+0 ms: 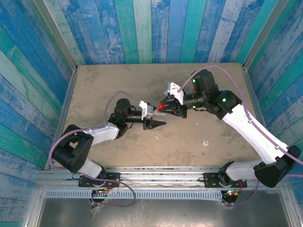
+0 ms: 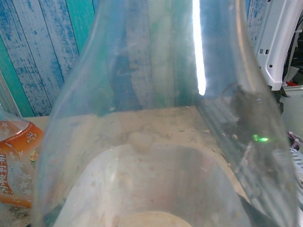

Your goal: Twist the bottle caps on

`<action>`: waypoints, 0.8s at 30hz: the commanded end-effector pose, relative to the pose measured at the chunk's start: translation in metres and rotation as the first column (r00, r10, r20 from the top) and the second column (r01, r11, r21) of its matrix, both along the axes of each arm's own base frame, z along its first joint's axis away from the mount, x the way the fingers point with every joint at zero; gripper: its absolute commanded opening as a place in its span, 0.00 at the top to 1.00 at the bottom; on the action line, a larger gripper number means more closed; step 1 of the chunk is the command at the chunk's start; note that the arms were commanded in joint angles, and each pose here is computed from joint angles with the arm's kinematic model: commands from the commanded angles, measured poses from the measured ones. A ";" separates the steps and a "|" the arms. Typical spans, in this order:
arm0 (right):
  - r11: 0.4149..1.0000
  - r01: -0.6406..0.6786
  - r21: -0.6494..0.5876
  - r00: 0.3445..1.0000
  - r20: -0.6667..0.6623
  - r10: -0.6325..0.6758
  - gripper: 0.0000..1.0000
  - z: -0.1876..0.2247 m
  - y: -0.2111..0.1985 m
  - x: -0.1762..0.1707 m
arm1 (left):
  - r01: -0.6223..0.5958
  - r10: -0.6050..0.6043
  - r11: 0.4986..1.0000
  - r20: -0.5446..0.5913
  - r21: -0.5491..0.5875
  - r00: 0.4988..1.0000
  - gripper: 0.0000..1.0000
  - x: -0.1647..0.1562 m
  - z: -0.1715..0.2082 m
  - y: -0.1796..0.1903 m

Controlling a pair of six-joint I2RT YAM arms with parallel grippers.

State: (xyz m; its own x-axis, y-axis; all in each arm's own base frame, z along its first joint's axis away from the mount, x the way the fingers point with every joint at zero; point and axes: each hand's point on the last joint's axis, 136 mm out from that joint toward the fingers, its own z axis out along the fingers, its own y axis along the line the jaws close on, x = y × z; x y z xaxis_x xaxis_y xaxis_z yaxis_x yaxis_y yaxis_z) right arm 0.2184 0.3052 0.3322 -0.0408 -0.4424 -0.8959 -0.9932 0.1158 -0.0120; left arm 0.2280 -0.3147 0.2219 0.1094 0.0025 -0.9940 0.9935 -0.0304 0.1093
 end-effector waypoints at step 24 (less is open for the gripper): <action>0.901 0.424 -0.086 0.904 -0.026 -0.428 0.74 -0.028 -0.003 0.051 | -0.488 0.495 0.863 0.034 -0.128 0.868 0.52 0.073 0.046 0.027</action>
State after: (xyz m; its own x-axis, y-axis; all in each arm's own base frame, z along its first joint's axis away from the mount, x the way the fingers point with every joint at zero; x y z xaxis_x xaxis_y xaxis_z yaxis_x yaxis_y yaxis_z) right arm 0.2508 0.3061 0.3284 -0.1270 -0.4557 -0.8810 -0.9406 0.3372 -0.0388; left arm 0.2685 -0.3096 0.2242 0.1126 0.0178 -0.9935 0.9686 0.2209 0.1138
